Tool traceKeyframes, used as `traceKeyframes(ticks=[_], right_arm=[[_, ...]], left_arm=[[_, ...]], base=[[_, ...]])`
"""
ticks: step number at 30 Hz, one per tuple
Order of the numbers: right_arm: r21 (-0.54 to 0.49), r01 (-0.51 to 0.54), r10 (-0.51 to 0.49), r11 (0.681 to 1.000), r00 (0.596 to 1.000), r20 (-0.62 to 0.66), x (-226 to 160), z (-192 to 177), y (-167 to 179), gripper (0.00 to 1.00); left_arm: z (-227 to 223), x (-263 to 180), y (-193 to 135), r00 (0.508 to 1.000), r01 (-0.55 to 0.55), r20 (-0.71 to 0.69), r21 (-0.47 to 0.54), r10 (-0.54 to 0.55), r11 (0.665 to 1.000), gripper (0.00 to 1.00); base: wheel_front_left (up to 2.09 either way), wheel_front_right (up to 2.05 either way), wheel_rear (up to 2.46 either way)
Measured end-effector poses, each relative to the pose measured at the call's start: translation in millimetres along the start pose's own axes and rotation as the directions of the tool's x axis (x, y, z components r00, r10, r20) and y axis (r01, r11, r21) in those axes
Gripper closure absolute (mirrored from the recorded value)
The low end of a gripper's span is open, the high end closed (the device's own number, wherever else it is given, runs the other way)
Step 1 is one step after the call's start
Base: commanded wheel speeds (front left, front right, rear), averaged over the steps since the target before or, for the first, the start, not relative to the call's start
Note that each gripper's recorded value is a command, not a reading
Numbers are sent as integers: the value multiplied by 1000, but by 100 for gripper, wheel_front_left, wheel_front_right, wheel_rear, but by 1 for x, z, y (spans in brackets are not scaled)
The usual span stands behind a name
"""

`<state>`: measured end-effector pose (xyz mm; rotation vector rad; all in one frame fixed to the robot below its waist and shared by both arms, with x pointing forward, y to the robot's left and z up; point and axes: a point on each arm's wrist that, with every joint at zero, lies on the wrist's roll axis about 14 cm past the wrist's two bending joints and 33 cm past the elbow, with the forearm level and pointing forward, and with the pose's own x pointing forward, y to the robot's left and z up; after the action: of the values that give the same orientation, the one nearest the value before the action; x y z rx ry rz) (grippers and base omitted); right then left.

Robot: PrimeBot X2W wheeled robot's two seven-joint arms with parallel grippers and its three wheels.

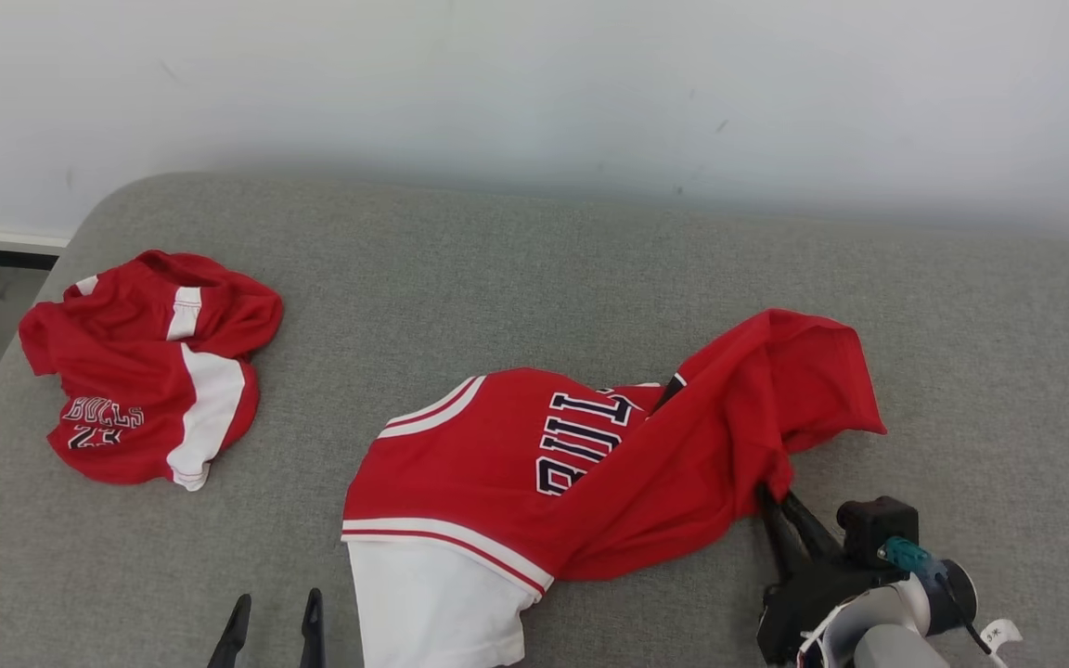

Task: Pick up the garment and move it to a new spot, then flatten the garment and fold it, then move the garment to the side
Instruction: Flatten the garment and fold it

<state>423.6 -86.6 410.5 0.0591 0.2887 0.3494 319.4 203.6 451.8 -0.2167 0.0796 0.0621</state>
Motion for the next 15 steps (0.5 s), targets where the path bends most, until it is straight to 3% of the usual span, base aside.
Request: traceKeyframes(ticks=[6, 15], right_arm=[[-24, 1, 1, 1000, 998, 66, -5, 20, -4, 100], [-72, 78, -70, 994, 992, 107, -60, 11, -38, 100]], left_arm=[[-2, -6, 1, 1000, -3, -5, -3, 3, 1000, 0], [-5, -5, -10, 999, 33, -13, -7, -33, 999, 0]], base=[[0, 0, 0], [0, 0, 0]])
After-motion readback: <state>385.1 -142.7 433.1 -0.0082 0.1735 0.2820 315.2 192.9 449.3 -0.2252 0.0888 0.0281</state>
